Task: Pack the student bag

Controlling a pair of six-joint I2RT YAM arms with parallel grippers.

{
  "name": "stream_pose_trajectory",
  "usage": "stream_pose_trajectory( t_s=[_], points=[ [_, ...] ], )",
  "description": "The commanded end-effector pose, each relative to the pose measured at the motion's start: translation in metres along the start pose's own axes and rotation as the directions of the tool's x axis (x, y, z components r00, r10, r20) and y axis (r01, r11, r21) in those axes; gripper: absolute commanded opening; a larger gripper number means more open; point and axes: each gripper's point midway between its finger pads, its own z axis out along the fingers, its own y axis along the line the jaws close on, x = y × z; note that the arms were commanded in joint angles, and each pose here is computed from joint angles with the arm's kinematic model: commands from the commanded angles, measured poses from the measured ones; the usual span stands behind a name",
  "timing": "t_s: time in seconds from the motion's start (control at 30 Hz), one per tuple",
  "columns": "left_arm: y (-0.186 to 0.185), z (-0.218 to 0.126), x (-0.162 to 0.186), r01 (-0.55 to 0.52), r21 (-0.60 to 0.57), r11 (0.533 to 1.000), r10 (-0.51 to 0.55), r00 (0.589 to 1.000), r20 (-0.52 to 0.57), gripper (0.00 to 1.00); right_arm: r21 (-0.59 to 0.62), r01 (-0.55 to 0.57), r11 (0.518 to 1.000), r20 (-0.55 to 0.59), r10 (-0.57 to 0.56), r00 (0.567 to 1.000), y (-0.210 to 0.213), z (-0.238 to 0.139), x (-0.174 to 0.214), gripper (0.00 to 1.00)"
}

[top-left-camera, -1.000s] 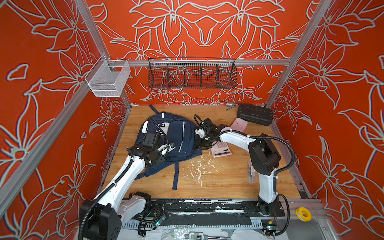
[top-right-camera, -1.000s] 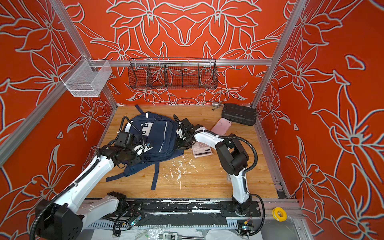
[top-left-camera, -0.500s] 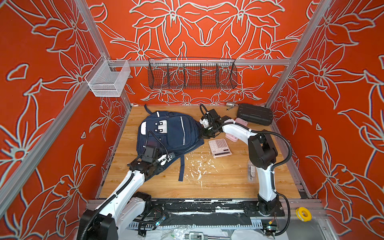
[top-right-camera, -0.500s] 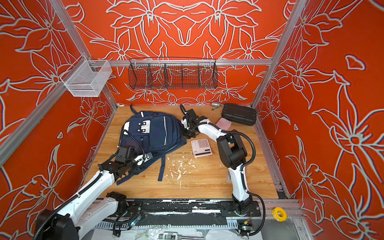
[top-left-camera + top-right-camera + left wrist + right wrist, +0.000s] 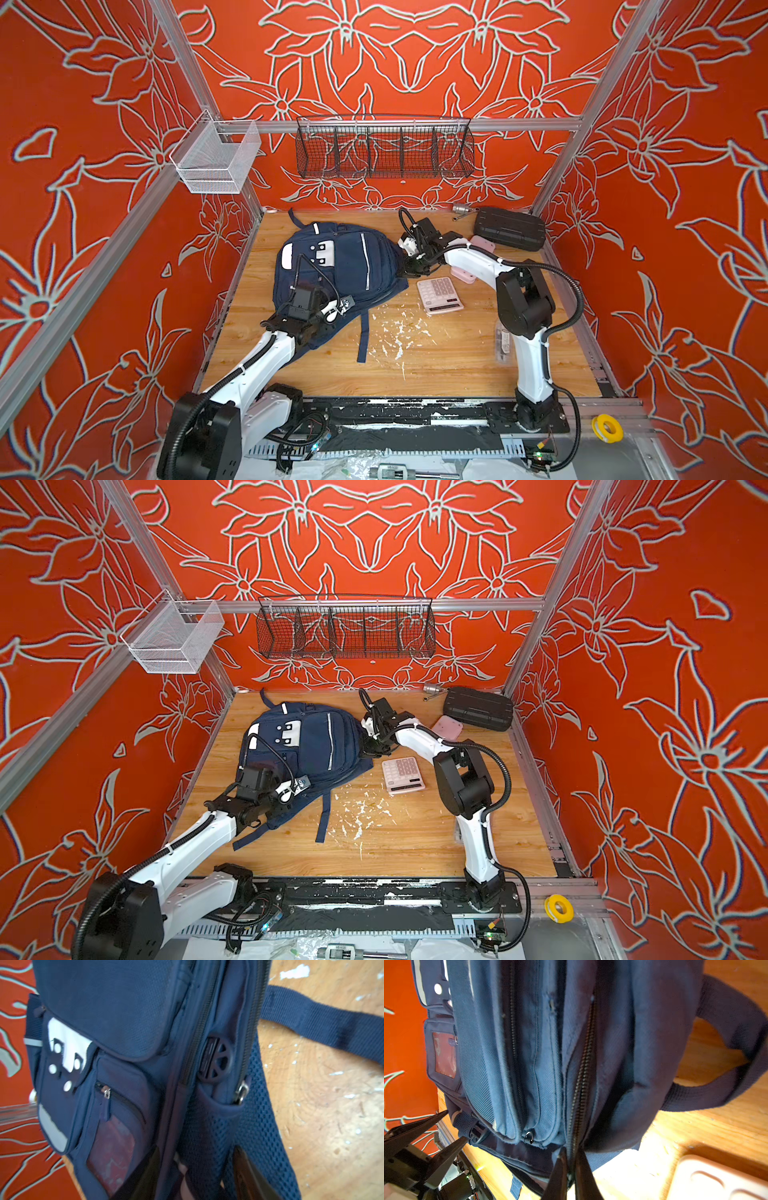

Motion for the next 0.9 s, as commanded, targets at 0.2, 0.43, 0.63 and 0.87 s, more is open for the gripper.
stream_pose_trajectory(
  t_s=[0.2,0.43,0.63,0.87],
  points=[
    [-0.006,0.014,-0.010,-0.006,0.083,0.997,0.004,1.000,0.023,0.54,-0.050,0.041,0.998,0.001,-0.041,0.999,0.020,-0.011,-0.002,0.16],
    [-0.016,0.020,-0.006,-0.014,0.126,0.992,0.013,1.000,0.007,0.29,-0.049,0.090,0.995,0.031,-0.089,0.996,0.025,-0.020,-0.007,0.30],
    [-0.003,-0.010,-0.029,0.184,0.184,0.965,-0.178,0.983,-0.050,0.00,-0.015,0.199,0.980,0.184,-0.193,0.964,0.032,-0.046,-0.021,0.54],
    [-0.003,-0.042,-0.052,0.400,0.259,0.879,-0.397,0.915,-0.067,0.00,0.174,0.446,0.878,0.416,-0.475,0.775,0.044,-0.097,-0.028,0.60]
  ],
)
